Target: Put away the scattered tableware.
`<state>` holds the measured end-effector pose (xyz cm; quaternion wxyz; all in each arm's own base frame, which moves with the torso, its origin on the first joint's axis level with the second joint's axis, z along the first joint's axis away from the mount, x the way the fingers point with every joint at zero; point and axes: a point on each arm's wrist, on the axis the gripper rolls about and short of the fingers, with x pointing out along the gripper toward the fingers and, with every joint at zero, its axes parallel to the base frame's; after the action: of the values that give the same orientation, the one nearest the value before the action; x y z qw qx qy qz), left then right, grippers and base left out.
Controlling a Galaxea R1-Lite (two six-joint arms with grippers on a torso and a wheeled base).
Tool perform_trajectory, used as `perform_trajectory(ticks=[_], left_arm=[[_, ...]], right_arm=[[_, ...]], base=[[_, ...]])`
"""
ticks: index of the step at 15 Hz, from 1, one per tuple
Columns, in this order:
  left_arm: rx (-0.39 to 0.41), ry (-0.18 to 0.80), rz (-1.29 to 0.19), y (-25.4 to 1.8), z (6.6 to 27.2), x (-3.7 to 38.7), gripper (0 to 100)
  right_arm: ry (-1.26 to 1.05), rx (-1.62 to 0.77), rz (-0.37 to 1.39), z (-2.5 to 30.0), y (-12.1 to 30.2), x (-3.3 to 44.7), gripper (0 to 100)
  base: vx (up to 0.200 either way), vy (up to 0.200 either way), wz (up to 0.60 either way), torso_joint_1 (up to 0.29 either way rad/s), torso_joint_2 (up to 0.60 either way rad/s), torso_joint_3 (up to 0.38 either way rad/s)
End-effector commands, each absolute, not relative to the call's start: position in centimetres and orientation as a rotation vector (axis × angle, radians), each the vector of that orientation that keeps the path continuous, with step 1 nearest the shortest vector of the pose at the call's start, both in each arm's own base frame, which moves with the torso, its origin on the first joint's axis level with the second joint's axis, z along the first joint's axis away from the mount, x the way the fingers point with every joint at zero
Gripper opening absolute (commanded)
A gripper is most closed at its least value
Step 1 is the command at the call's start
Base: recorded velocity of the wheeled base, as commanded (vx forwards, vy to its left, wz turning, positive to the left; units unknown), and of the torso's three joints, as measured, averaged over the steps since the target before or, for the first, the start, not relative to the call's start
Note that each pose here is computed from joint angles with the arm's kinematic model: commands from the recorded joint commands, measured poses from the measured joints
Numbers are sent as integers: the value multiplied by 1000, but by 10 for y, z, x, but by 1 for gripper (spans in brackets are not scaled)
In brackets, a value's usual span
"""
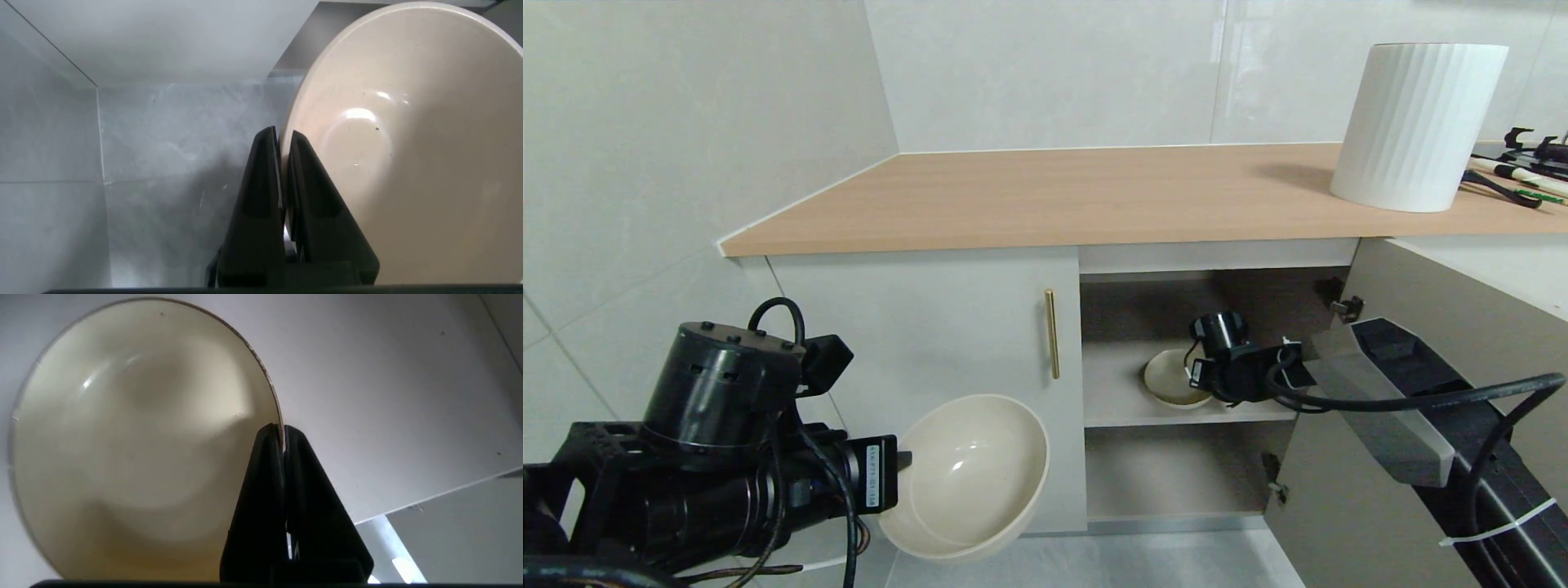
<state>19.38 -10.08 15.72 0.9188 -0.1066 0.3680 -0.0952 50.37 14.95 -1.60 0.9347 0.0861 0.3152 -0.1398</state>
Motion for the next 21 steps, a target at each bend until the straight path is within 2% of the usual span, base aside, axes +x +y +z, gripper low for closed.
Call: perform_trajectory(ticks=[1,3,4,9,11,13,14,17,18,20,21], left_arm=[[-219,758,-195,-101,157,194,0],[-219,760,-195,-101,156,194,0],[-219,760,-195,-101,156,194,0],[-219,760,-196,-101,156,194,0],[-208,770,-204,-104,154,196,0],[-156,766,-246,-110,155,194,0],[-53,760,-298,-117,153,197,0],[-47,704,-312,-128,169,218,0],[-42,708,-312,-129,167,220,0],[68,745,-336,-146,150,247,0],[74,745,-338,-151,148,256,0]], right_arm=[[647,174,-290,-19,150,507,0],[647,174,-290,-16,151,506,0],[645,174,-291,-16,150,506,100],[639,182,-290,-11,151,505,100],[643,227,-294,21,149,487,100],[694,222,-264,40,145,461,100],[747,233,-185,64,145,429,100],[771,265,-16,112,139,387,100],[767,264,-2,116,139,384,100],[719,263,186,167,144,335,100],[700,259,271,184,147,315,100]], base=[[0,0,0,0,0,0],[0,0,0,0,0,0],[0,0,0,0,0,0],[0,0,0,0,0,0],[0,0,0,0,0,0],[0,0,0,0,0,0],[0,0,0,0,0,0],[0,0,0,0,0,0],[0,0,0,0,0,0],[0,0,0,0,0,0],[0,0,0,0,0,0]])
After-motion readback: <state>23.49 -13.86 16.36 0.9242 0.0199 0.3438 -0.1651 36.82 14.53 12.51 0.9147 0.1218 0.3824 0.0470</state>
